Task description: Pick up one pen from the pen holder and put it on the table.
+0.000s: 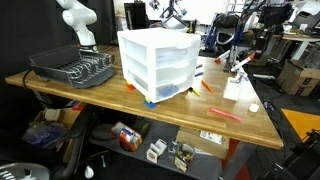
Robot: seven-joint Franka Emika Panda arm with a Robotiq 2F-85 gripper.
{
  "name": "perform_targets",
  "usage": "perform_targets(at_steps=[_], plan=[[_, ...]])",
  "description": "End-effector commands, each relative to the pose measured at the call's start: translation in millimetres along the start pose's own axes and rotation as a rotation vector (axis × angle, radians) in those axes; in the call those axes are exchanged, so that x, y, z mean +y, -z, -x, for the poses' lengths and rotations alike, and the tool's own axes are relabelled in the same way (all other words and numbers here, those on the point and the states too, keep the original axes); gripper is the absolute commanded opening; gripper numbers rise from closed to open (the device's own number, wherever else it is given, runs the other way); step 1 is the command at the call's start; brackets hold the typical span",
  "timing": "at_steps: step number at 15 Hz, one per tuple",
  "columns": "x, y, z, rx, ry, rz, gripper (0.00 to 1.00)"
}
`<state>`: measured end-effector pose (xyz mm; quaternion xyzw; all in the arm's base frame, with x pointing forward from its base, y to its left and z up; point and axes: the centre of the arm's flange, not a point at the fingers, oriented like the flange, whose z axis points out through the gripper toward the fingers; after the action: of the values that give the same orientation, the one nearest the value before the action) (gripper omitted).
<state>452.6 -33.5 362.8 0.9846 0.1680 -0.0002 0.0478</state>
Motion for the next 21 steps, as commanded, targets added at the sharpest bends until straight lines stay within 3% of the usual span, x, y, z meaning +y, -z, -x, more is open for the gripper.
perform_targets(at_steps=[1,5,11,14,21], plan=[[-25,-14,16,0.065,0.019,-0.131,0.04],[-43,-67,25,0.047,-0.046,-0.304,0.04],[-34,-135,36,0.05,-0.21,-0.526,0.04],[-27,-163,35,0.055,-0.276,-0.58,0.04],[-4,-193,19,0.068,-0.357,-0.589,0.04]])
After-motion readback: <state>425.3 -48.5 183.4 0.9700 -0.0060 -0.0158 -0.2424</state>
